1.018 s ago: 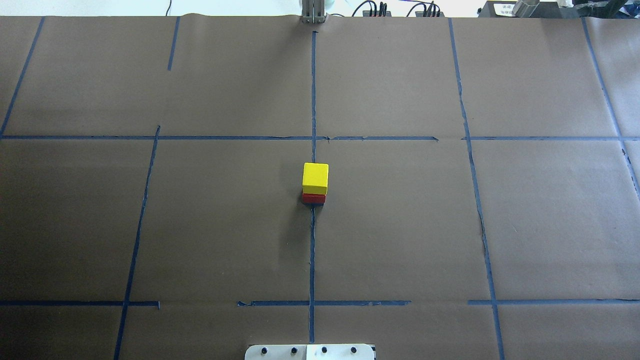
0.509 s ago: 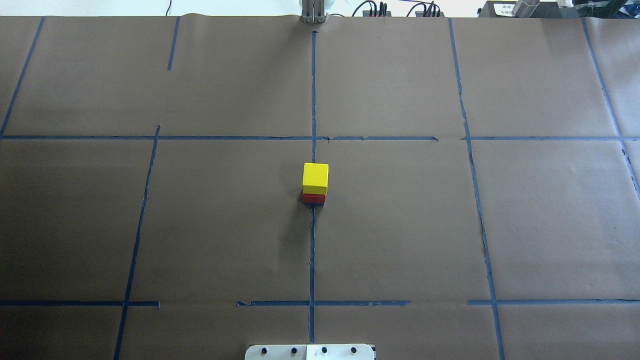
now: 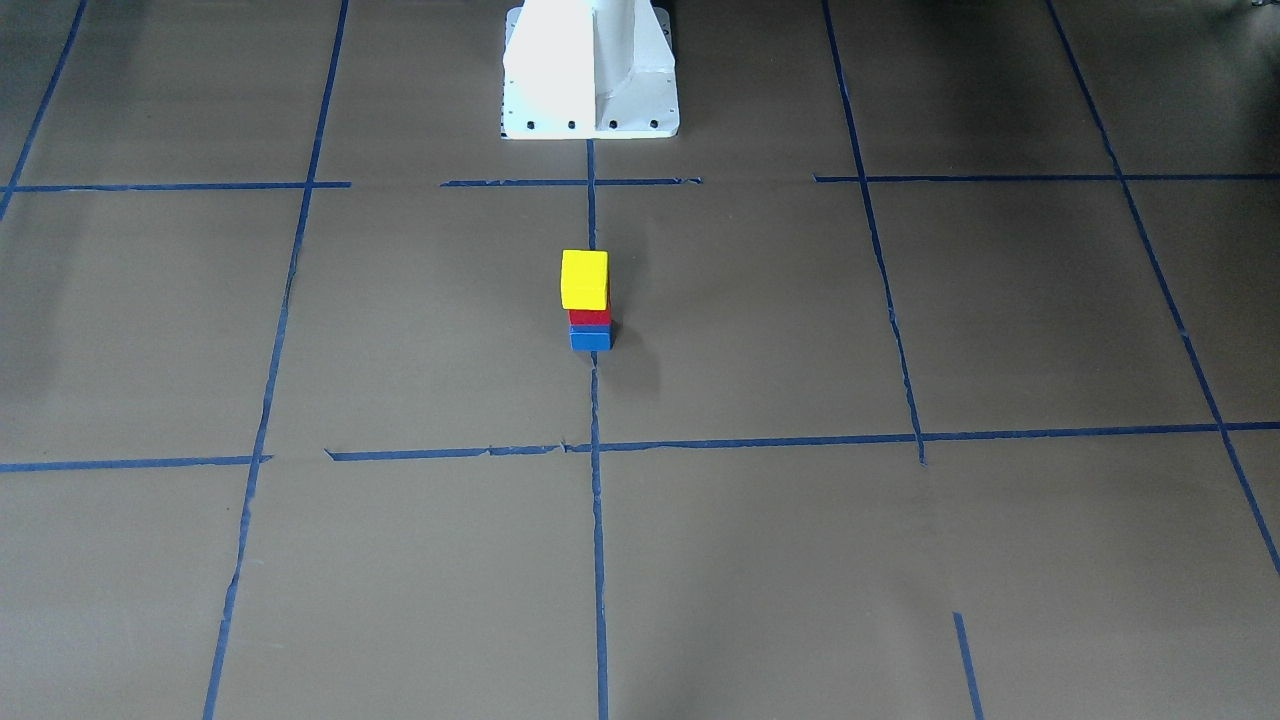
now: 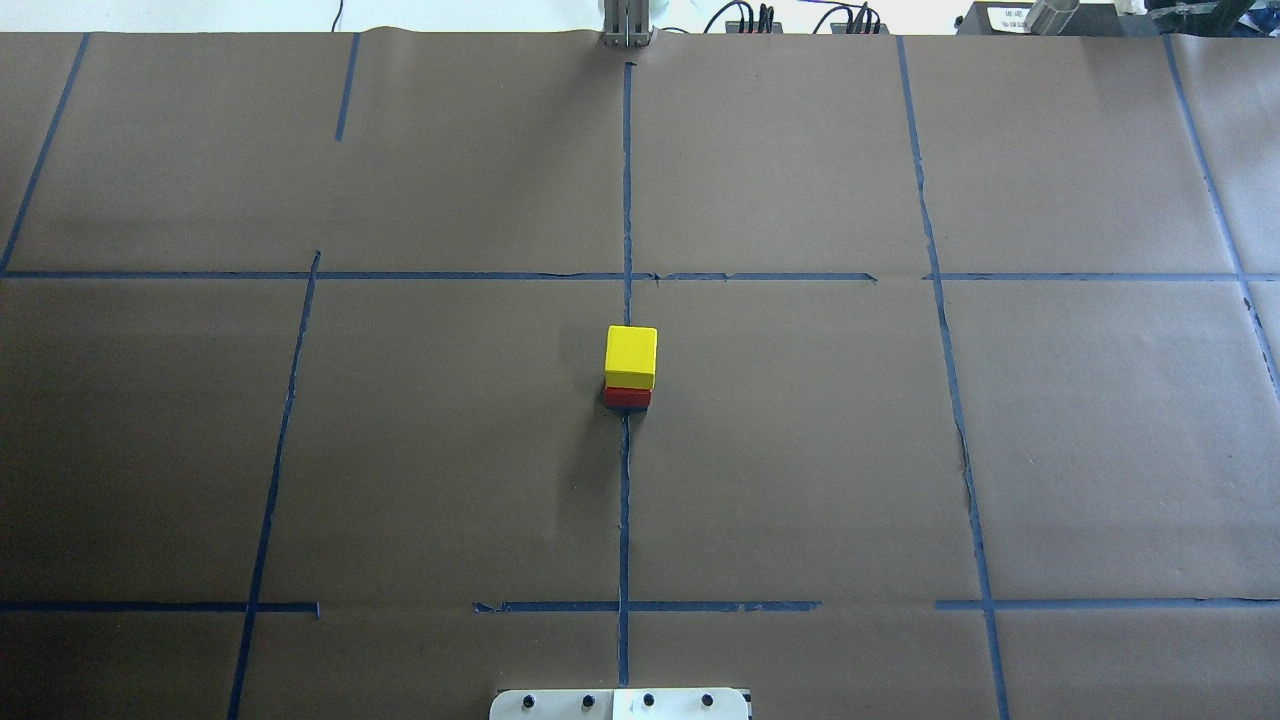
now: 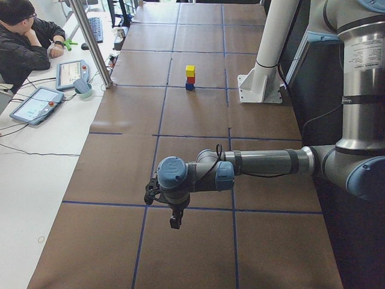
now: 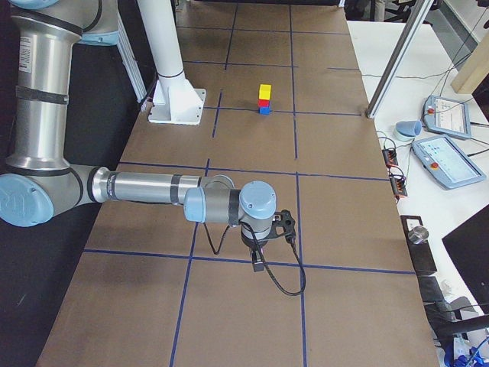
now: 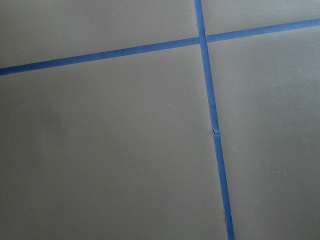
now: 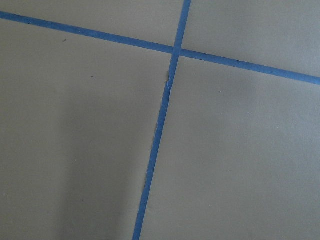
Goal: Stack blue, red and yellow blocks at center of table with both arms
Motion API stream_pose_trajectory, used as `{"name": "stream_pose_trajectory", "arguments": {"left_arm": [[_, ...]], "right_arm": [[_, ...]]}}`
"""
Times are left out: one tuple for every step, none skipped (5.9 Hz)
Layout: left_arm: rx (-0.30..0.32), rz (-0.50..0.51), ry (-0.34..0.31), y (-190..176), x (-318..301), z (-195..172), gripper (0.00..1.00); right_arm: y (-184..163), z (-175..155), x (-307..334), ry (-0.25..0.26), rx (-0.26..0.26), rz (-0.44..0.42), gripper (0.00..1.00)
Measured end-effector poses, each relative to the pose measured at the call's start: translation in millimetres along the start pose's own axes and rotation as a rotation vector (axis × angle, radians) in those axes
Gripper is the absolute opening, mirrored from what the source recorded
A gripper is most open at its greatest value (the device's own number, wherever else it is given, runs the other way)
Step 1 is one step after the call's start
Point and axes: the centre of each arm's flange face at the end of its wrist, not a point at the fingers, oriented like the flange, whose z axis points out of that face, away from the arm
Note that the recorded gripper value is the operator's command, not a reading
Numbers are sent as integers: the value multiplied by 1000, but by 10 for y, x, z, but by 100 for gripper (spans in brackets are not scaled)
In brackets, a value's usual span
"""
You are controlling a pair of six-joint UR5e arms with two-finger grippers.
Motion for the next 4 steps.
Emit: {"name": "stream_pose_trajectory", "arguments": {"left_arm": [[-2, -1, 0, 4, -3, 8, 100], [-3, -2, 1, 7, -6, 14, 100], [-3, -1, 1, 6, -6, 16, 100], [-3, -1, 1, 4, -6, 16, 100]], "right_arm": [[0, 0, 0, 0, 0, 0, 100], [0, 0, 0, 0, 0, 0, 100], [0, 0, 0, 0, 0, 0, 100], [-1, 2, -2, 0, 0, 0, 100]]}}
